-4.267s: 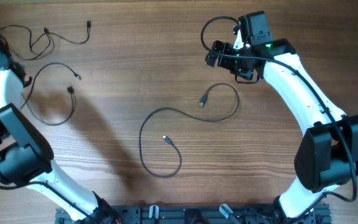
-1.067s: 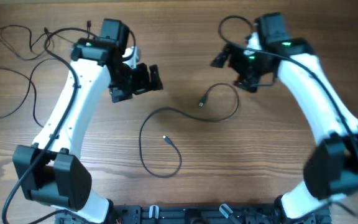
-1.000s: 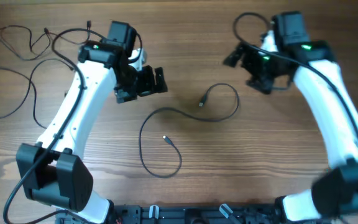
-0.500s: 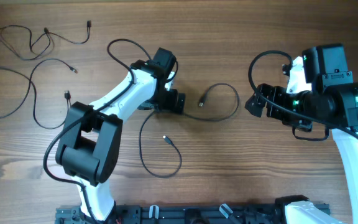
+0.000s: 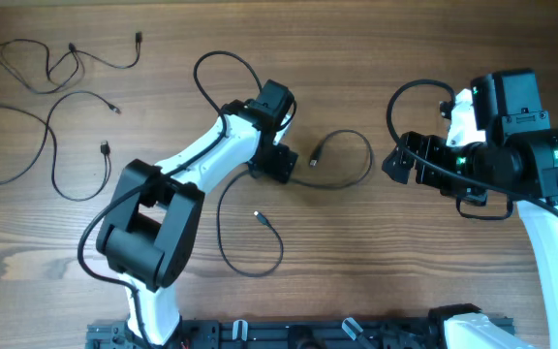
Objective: Untangle cables
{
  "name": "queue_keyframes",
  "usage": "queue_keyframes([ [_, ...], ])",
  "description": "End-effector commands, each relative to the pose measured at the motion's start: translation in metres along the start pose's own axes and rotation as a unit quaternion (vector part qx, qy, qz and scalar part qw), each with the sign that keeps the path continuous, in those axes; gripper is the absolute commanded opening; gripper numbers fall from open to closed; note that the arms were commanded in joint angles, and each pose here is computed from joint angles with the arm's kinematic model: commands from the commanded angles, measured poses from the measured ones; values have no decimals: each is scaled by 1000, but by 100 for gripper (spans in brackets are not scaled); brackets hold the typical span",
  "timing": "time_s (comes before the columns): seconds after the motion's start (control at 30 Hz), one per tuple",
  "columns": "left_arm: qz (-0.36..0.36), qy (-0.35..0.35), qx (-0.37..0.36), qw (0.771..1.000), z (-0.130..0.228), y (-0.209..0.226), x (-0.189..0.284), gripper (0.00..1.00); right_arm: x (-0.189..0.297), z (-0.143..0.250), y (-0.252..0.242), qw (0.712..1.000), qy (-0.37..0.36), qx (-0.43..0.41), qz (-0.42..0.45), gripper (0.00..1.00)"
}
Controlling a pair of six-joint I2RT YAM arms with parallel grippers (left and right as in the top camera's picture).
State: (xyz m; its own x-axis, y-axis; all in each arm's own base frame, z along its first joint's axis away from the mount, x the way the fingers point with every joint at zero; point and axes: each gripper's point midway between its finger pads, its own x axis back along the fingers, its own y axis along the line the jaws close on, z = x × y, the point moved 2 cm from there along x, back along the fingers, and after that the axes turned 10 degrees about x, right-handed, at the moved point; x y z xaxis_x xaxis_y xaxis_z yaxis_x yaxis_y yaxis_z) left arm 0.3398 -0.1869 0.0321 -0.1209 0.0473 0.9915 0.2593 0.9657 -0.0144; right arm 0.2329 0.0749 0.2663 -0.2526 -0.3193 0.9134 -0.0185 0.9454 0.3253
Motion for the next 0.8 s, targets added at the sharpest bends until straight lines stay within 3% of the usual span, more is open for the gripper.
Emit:
queue_keyframes([
  [0.0,-4,33,-26,999,12,0,-14,91,0,3,-1,1000,0,7,5,100],
  [0.13,-6,39,-28,999,14,0,-22,87,0,3,1,1000,1,8,-3,100],
  [0.23,-6,40,-28,999,14,0,-23,73,0,3,1,1000,2,8,-3,100],
  [0.4,6,44,-27,999,15,-3,-23,27,0,4,1,1000,3,7,-2,100],
  [0.43,11,45,-27,999,15,-5,-23,8,0,4,1,1000,4,7,-2,100],
  [0.5,17,50,-25,998,17,-7,-22,4,0,4,1,1000,3,7,-2,100],
  [0.63,13,51,56,997,14,-7,4,4,0,1,1,1000,-2,9,-3,100],
  [0.77,44,-37,137,989,-17,-13,88,4,-1,1,1,1000,-1,8,-3,100],
])
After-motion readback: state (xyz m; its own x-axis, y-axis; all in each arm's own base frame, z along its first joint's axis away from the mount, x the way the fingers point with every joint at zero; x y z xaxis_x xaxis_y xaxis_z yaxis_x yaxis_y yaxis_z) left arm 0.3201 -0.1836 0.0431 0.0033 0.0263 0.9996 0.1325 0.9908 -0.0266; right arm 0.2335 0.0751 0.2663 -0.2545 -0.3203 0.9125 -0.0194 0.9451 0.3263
